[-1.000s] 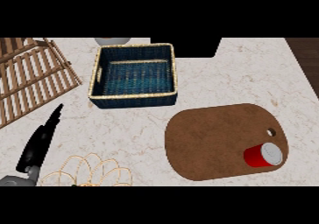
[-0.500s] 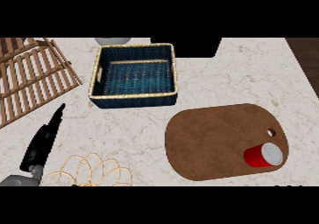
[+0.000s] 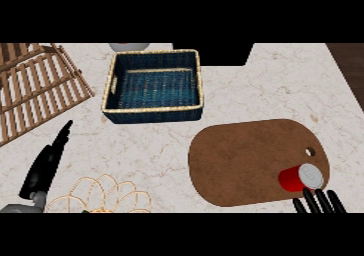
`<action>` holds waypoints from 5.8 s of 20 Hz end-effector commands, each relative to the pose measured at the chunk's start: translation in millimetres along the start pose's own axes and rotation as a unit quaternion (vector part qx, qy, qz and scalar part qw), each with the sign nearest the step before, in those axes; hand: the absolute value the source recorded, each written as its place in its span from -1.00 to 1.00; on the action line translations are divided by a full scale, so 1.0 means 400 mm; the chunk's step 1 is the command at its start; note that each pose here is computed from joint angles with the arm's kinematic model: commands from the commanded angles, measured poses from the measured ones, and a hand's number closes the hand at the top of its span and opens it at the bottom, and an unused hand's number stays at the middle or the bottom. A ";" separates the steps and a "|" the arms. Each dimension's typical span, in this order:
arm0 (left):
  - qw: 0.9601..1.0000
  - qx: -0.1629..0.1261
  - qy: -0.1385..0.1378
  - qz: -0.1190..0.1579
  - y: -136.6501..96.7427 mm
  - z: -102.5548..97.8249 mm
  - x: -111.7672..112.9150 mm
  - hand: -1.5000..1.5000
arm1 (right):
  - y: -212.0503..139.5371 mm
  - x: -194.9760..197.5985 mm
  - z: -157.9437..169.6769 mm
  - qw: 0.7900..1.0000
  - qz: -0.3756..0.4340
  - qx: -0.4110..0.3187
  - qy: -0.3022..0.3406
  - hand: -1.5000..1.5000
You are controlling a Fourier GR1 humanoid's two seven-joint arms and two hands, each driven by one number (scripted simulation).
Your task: Pick the can from the cutting board and place it in the basket
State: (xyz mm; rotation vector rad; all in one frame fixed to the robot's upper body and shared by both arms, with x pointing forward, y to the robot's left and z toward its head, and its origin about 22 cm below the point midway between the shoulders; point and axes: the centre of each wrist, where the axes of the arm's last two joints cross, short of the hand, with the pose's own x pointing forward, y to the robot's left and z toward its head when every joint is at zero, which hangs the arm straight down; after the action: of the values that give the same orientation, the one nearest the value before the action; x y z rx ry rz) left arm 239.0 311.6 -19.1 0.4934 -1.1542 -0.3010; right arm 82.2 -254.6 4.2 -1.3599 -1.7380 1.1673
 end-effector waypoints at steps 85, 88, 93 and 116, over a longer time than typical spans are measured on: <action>1.000 -0.014 -0.002 0.006 -0.010 -0.010 0.028 0.00 | -0.463 0.278 -0.598 0.974 -0.120 -0.020 0.191 1.00; 1.000 -0.016 0.004 -0.003 0.002 -0.030 0.028 0.00 | -0.470 0.312 -0.663 0.965 -0.164 -0.011 0.204 1.00; 1.000 -0.011 -0.004 -0.009 -0.017 -0.050 0.042 0.00 | -0.535 0.346 -0.742 0.963 -0.184 -0.005 0.196 1.00; 1.000 -0.019 -0.009 -0.016 -0.003 -0.026 0.050 0.00 | -0.342 0.499 -1.048 0.954 -0.177 0.087 0.227 1.00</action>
State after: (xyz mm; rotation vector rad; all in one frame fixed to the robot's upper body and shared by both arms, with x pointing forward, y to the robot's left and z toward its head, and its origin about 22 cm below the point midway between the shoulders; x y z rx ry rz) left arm 252.0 301.0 -12.4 0.4726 -1.1622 -0.3356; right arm 328.7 21.5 305.4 -1.0103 -1.5297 0.8160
